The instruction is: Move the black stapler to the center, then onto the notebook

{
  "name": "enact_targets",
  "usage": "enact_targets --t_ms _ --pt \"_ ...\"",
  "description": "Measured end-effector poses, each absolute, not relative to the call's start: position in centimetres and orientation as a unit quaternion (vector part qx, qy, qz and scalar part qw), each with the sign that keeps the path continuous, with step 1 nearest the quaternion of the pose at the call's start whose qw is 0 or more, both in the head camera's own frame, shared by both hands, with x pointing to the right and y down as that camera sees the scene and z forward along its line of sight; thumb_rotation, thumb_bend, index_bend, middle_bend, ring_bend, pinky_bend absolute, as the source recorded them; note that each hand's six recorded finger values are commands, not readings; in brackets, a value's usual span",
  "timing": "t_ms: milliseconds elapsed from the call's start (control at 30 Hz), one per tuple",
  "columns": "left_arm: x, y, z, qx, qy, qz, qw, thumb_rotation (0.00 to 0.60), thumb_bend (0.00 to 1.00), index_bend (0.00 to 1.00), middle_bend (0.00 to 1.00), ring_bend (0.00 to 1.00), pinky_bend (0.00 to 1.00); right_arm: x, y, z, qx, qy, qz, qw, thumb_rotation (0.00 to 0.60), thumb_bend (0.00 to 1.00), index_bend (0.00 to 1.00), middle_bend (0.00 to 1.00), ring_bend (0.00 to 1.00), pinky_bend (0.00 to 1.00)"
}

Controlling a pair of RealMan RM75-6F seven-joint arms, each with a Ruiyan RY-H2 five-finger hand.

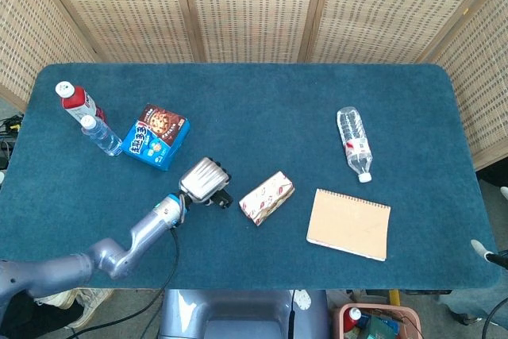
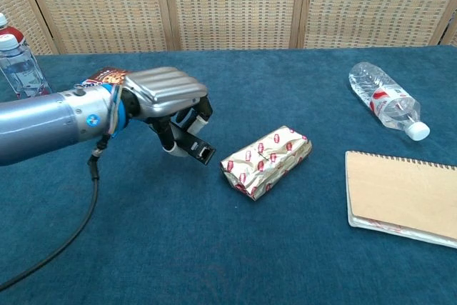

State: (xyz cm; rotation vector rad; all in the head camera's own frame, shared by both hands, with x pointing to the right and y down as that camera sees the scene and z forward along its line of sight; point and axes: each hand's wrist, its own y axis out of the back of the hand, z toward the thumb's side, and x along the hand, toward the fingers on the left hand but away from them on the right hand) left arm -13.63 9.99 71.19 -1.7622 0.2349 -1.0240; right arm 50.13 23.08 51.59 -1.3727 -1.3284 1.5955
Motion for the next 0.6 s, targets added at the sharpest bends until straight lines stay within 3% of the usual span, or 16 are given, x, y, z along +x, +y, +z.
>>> enact_targets --t_ms 600 --pt "-10.3 7.2 74.7 -0.715 0.115 -0.494 0.481 0.6 0.25 0.72 0.61 0.53 0.56 51.1 23.1 51.4 -0.516 -0.516 0.608 0.311 0.6 0.0 0.0 0.0 0.0 0.0"
